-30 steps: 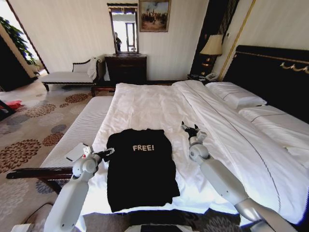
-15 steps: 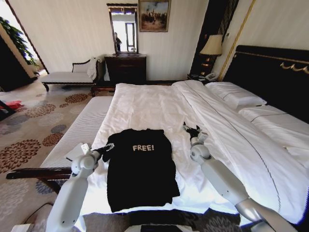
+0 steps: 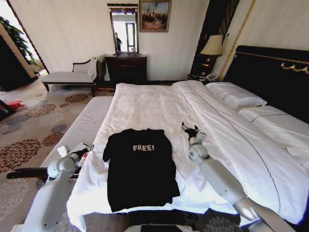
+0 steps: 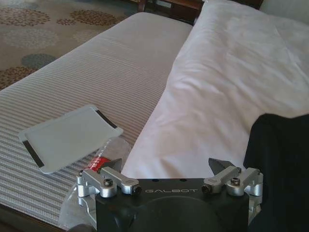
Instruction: Fold the clothes on the bed.
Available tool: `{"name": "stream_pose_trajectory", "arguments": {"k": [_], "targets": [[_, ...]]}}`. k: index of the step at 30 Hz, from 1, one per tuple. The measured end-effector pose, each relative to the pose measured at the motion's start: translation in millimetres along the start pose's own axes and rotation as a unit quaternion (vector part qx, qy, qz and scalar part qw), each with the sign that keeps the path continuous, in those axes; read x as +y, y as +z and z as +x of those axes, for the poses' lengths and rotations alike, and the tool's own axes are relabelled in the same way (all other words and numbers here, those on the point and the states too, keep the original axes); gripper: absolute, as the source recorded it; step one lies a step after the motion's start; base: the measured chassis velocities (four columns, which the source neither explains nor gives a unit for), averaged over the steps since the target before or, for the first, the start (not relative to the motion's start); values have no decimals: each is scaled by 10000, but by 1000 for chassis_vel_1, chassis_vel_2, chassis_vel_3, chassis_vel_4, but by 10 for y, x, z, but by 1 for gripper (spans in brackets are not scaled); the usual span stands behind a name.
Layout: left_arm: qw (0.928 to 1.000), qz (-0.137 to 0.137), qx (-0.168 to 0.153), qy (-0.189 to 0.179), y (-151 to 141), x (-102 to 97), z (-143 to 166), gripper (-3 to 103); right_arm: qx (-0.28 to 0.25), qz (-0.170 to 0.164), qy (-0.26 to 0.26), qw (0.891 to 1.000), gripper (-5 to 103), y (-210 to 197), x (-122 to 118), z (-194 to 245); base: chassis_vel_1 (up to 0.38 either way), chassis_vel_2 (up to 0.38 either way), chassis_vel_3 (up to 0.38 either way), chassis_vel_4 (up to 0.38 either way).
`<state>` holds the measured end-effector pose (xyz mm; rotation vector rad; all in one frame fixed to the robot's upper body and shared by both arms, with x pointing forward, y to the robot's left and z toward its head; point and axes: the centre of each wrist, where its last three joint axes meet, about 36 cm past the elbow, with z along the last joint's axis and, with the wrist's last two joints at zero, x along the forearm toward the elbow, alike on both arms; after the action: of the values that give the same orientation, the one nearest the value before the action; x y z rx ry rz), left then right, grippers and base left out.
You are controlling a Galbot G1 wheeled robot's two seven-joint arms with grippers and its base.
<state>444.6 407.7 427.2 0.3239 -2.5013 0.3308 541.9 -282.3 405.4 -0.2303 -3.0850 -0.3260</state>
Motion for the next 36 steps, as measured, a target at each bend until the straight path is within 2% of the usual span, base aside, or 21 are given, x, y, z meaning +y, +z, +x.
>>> {"name": "stream_pose_trajectory", "arguments": {"k": [1,4,6,7,9,16,22,31,33,36], "targets": [[9999,-81,53,46,51,-75,-23,100,-7,2,6,10000,100,-6,-10,3,0,0,0,0],[9998,-126,94,95,86,-137,-38,100,-11,5,12,10000,100,-11,-19,5,0,0,0,0],[9989,-298,239,266,194,-365,-72,100,-19,10,24,10000,100,-20,-43,24,0,0,0,0],[9989,-298,239,266,194,-365,-72,100,-19,10,24,10000,100,-20,-43,24,0,0,0,0],[9978,-414,324,402,261,-532,-76,100,-24,14,45,10000,100,-26,-65,29,0,0,0,0],[9944,-538,322,849,290,-876,-39,100,-20,4,75,10000,100,-24,-67,31,0,0,0,0],[9936,-510,281,970,279,-973,-30,100,18,16,101,9999,100,15,-66,43,0,0,0,0],[9949,-409,302,867,307,-897,-114,100,34,31,114,9999,100,24,-59,20,0,0,0,0],[9953,-358,278,850,300,-880,-127,100,42,29,117,9999,100,32,-52,21,0,0,0,0],[9959,-130,171,873,208,-812,-94,100,43,36,128,9999,100,32,-58,21,0,0,0,0]]}}
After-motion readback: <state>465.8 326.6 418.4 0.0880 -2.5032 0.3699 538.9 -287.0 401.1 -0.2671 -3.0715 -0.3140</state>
